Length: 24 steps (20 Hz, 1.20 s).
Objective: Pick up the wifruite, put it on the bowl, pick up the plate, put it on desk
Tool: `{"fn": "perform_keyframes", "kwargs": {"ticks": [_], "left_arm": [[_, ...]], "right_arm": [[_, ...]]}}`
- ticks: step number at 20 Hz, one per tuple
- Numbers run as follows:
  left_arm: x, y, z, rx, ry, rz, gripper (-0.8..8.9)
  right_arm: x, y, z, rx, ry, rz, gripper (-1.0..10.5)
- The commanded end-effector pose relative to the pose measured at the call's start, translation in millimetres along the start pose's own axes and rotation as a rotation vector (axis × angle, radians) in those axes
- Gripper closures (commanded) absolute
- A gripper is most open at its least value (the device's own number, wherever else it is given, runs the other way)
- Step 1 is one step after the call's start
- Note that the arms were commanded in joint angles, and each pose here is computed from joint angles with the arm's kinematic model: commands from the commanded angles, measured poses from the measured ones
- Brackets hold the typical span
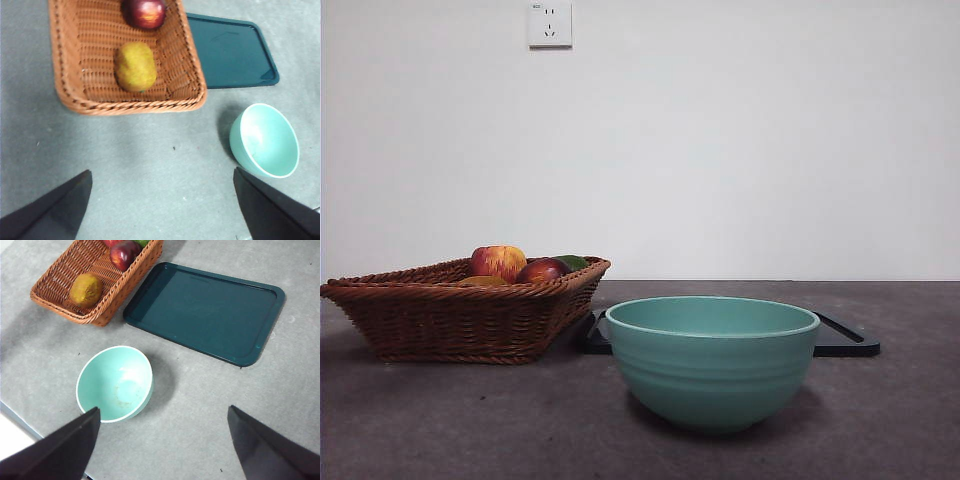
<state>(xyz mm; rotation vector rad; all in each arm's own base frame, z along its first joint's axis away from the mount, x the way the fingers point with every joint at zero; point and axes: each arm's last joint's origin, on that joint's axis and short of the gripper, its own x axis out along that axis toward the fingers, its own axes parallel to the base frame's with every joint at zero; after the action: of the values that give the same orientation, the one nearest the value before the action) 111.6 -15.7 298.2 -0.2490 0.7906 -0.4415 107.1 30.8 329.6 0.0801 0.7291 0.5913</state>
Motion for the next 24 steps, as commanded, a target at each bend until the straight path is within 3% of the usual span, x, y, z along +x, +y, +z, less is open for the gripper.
{"fn": "perform_keyframes", "kwargs": {"ticks": [1, 8, 15, 24], "left_arm": [[-5.2, -5.4, 12.0, 0.022, -0.032, -0.01, 3.79], [16.5, -15.9, 57.8, 0.064, 0.0, 0.001, 3.77], [93.8, -30.5, 105.5, 0.132, 0.104, 0.113, 3.77], [195.8, -27.2, 109.3, 0.18, 0.228, 0.229, 3.78]], "right_arm": [[-2.8, 1.6, 4.1, -0.013, -0.019, 0.004, 5.4], [-2.7, 1.6, 4.1, -0.012, -0.018, 0.004, 5.4], [-2.7, 1.6, 4.1, -0.005, -0.018, 0.004, 5.4], [-2.7, 1.6, 4.1, -0.002, -0.018, 0.004, 5.4]]}}
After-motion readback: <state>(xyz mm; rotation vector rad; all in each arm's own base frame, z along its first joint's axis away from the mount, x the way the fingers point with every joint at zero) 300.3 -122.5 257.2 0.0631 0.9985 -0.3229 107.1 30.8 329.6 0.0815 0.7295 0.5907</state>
